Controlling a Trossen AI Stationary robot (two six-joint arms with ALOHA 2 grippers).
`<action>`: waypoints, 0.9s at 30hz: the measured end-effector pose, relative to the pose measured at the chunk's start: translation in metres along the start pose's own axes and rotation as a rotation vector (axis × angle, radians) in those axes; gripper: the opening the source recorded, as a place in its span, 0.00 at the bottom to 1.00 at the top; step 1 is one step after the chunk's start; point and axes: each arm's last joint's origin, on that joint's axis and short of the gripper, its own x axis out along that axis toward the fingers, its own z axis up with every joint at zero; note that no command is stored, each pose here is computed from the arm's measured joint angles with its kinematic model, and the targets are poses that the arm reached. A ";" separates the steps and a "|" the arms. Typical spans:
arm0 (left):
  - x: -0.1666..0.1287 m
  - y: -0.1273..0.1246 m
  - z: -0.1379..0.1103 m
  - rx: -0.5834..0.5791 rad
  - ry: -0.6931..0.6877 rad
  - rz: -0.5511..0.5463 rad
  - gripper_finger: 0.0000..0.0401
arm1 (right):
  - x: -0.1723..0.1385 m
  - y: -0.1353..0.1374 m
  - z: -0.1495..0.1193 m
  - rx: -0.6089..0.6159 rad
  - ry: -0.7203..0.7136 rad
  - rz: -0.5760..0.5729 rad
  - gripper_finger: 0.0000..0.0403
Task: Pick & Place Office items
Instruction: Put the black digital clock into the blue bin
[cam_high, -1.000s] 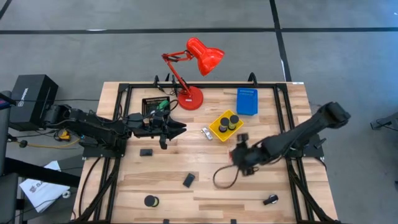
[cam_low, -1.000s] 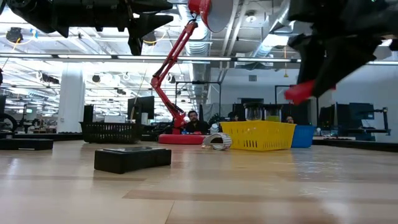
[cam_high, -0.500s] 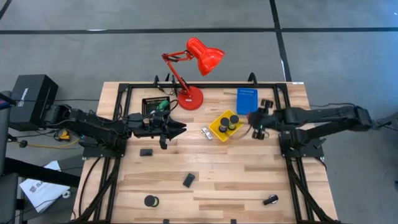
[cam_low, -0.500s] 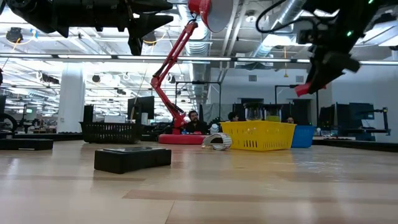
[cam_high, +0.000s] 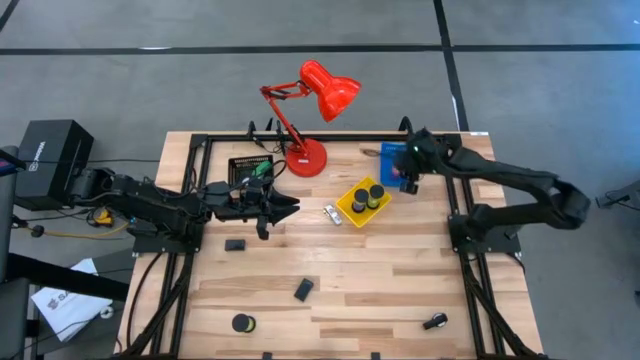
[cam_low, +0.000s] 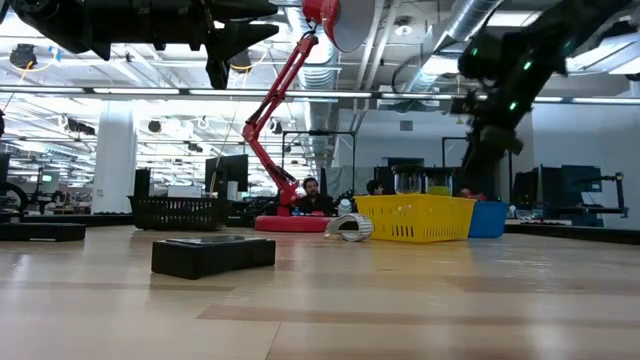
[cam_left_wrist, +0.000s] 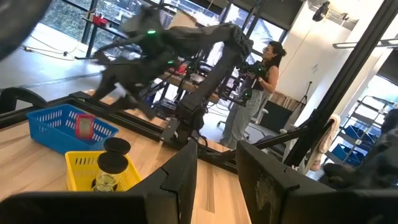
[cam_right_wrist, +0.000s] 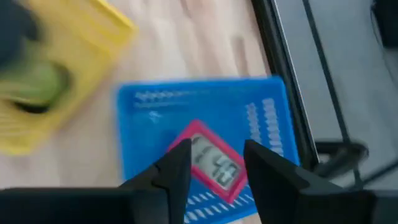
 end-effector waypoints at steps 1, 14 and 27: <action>0.000 0.000 0.000 0.000 0.000 0.000 0.27 | 0.008 -0.006 -0.002 0.020 0.019 -0.011 0.32; 0.000 0.004 0.002 0.018 -0.010 0.016 0.27 | 0.063 -0.036 -0.023 0.139 0.156 0.030 0.26; 0.001 0.006 0.003 0.021 -0.010 0.020 0.27 | 0.056 -0.047 -0.010 0.176 0.128 0.007 0.26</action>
